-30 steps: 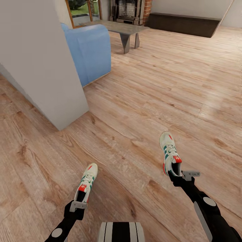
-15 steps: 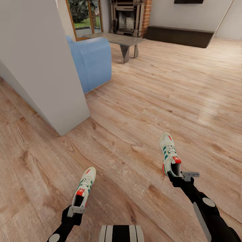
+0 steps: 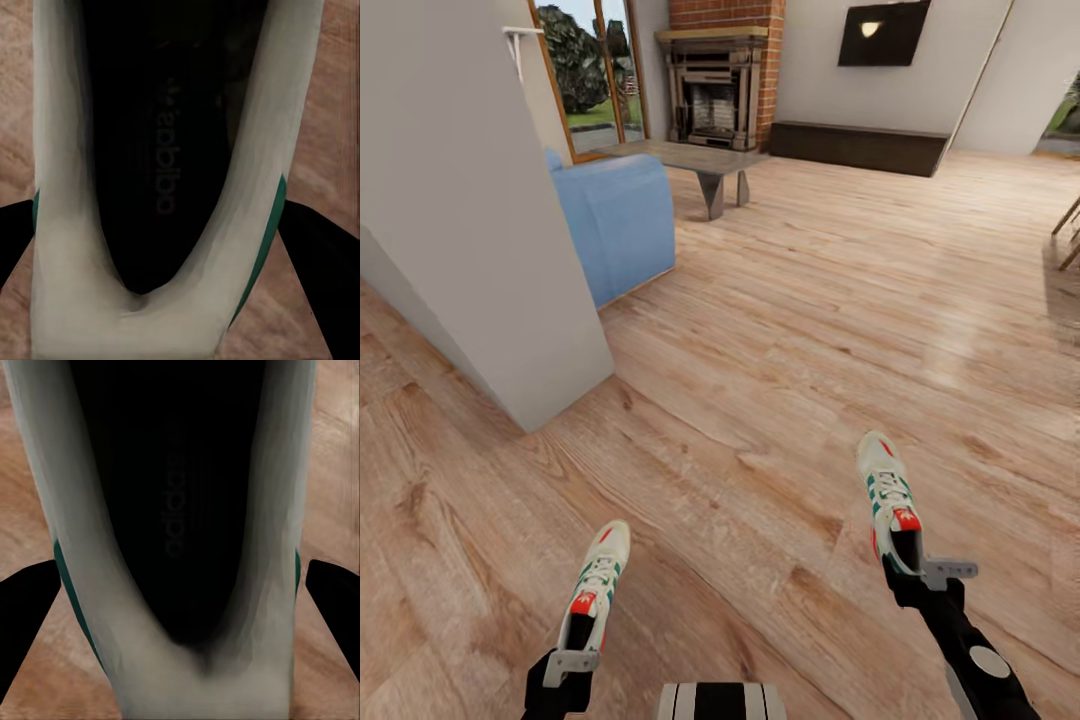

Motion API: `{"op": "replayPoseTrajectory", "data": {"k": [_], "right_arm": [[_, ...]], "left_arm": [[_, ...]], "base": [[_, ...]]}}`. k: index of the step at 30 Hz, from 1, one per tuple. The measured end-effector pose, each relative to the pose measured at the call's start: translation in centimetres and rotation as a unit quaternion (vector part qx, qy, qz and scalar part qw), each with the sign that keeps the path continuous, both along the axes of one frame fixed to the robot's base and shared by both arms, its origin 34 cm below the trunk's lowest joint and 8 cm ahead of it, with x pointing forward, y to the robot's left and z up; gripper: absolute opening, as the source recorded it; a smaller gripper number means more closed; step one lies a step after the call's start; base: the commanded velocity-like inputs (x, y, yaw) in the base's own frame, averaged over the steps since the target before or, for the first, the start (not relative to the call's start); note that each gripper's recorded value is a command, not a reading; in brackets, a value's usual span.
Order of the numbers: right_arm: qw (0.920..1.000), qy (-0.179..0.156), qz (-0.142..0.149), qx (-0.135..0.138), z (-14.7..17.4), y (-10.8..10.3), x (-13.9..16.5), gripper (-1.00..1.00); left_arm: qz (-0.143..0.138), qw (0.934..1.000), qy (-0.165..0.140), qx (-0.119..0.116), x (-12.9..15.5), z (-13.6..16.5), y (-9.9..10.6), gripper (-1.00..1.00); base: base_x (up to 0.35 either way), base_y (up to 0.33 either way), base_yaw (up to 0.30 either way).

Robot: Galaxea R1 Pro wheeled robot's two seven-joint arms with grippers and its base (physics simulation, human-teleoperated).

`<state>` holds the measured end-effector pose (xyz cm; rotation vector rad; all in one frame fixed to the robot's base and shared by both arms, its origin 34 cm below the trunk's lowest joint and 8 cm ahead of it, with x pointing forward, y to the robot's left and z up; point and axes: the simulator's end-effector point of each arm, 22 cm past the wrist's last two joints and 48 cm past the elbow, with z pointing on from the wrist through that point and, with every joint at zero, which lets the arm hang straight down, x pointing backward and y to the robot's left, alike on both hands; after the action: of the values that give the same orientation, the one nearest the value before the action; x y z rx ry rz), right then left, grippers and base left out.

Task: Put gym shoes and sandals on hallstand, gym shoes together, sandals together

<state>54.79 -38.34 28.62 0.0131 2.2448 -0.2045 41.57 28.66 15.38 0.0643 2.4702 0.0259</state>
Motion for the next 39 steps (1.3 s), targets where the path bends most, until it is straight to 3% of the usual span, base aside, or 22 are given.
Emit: {"op": "replayPoseTrajectory", "data": {"k": [10,17,23,25,26,27,33,39], "right_arm": [[1.0,0.0,0.002,-0.001,-3.3,0.2,-7.2,-1.0],[1.0,-0.006,0.003,0.004,-5.0,0.5,-11.1,-1.0],[0.9999,-0.008,0.003,0.007,-5.2,0.9,-12.5,-1.0],[0.9999,-0.001,0.003,0.015,-5.7,1.8,-13.3,-1.0],[0.9996,0.003,0.004,0.027,-6.1,3.4,-13.7,-1.0],[0.9995,0.001,0.003,0.032,-6.1,4.1,-13.7,-1.0],[0.9989,-0.011,0.002,0.045,-5.4,5.6,-13.1,-1.0],[0.9989,-0.015,0.002,0.045,-3.8,5.7,-12.5,-1.0]], "left_arm": [[0.002,0.9998,-0.022,-0.001,0.4,1.7,0.0,-1.0],[0.007,0.9977,-0.067,-0.003,0.3,3.7,-0.2,-1.0],[0.012,0.9961,-0.087,-0.004,0.2,4.9,-0.2,-1.0],[0.031,0.9949,-0.096,-0.003,0.1,5.3,0.7,-1.0],[0.058,0.9919,-0.113,-0.002,0.1,6.0,1.8,-1.0],[0.064,0.9904,-0.123,-0.002,0.1,6.4,2.1,-1.0],[0.069,0.9866,-0.148,-0.008,0.4,7.8,1.8,-1.0],[0.066,0.9861,-0.152,-0.01,1.1,9.4,1.6,-1.0]], "base": [[0.0,0.0,-0.124],[0.0,0.0,-0.122],[0.0,0.0,-0.118],[0.0,0.0,-0.114],[0.0,0.0,-0.11],[0.0,0.0,-0.109],[0.0,0.0,-0.11],[0.0,0.0,-0.176]]}}
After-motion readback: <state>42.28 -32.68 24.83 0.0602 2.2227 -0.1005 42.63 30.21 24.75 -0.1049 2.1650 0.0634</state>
